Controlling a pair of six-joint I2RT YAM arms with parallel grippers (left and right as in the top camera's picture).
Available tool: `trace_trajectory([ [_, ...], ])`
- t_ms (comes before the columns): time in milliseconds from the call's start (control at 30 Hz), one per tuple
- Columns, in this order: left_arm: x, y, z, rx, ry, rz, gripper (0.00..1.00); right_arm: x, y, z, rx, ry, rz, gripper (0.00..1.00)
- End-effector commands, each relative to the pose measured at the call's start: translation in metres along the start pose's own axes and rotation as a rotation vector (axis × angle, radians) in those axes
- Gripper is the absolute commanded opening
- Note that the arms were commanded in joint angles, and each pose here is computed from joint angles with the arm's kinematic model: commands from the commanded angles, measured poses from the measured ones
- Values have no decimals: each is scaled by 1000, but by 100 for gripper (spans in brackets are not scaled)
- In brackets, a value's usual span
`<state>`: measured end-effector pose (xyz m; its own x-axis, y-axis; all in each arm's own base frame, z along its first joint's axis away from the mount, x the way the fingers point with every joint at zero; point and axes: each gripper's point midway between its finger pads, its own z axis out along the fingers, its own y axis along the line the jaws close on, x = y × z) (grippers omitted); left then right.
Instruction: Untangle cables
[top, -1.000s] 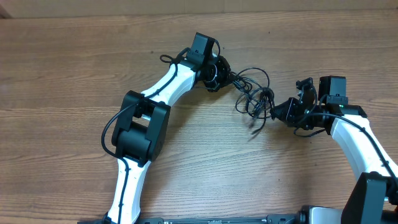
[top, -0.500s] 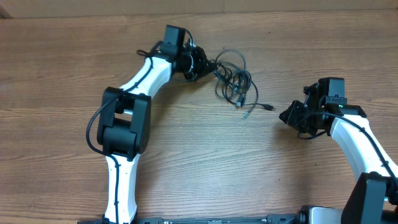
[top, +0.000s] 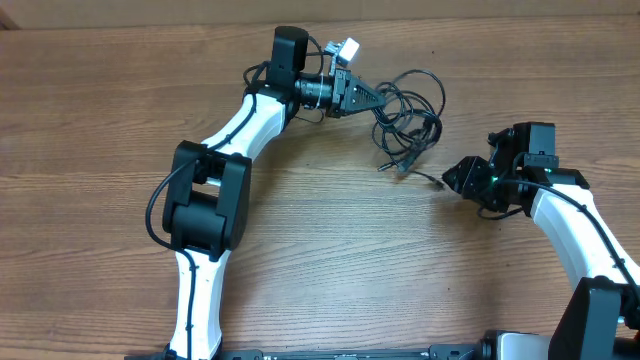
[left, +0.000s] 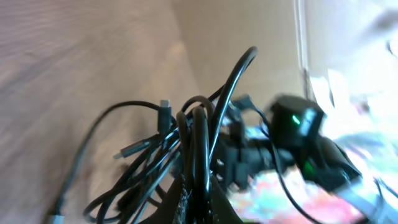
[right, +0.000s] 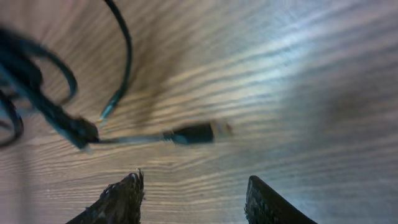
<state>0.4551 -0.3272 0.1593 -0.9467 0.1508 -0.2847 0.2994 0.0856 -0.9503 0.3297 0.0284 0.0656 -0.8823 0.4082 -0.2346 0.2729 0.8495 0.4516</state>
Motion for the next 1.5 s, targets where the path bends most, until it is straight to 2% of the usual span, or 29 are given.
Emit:
trace_trajectory([
  [0, 21, -23, 1, 142, 120, 73, 4, -13, 14, -3, -63, -35, -60, 52],
  [233, 28, -32, -2, 199, 157, 144, 4, -24, 21, -4, -92, -82, -79, 53],
  [833, 27, -27, 10, 160, 137, 166, 4, -32, 96, -28, -514, -103, -212, 56],
  [1233, 13, -6, 13, 40, 53, 137, 4, -31, 98, -29, -526, -101, -219, 56],
  [1467, 13, -7, 13, 45, 55, 199, 4, -50, 65, -17, -312, -183, -173, 57],
])
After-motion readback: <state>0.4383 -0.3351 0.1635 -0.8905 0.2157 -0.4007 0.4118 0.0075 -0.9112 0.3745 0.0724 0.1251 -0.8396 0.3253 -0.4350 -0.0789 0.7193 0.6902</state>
